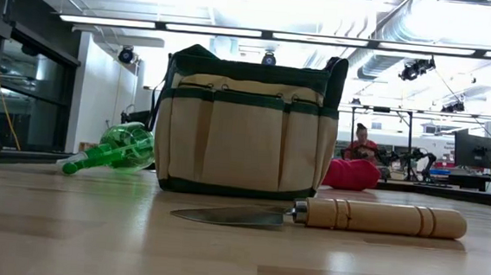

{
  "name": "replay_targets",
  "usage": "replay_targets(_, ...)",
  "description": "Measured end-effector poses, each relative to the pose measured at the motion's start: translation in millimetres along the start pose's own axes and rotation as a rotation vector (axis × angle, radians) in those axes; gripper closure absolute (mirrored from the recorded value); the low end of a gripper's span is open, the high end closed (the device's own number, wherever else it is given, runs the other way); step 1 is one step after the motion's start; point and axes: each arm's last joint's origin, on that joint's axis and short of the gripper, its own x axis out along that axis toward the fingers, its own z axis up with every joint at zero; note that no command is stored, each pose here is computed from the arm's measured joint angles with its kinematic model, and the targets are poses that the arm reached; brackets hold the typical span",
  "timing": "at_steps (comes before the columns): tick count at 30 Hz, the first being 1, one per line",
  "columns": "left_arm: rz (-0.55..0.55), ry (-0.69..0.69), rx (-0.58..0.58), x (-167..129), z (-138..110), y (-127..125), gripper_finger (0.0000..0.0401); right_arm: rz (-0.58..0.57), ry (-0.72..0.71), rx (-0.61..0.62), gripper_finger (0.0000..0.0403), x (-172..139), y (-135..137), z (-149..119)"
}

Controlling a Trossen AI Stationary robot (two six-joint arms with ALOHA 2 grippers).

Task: Pick & Place Garden tools in Gardening bag
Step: Put the brown hand rake into the gardening bag

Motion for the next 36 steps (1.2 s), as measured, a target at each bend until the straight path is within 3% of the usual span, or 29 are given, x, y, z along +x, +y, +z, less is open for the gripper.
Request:
replay_targets(8, -0.047, 0.011, -0.003, -0.8, 9.1, -6.2, 0.0337, 0.000, -0.001, 0.004, 0.0345, 0.9, -0.6, 3.4)
replay_targets(19, -0.046, 0.048, -0.037, -1.5, 14.4, -7.6, 0.0337, -0.013, 0.009, -0.032, 0.0336, 0.9, -1.9, 3.1)
replay_targets(25, -0.046, 0.052, -0.097, -1.6, 14.5, -7.8, 0.0337, 0.005, 0.070, -0.094, 0.0318, 1.0, -1.4, 2.2)
replay_targets(36, -0.037, 0.059, -0.124, -3.2, 14.7, -5.9, 0.0337, 0.018, 0.160, -0.102, 0.0312, 1.0, -1.2, -0.1)
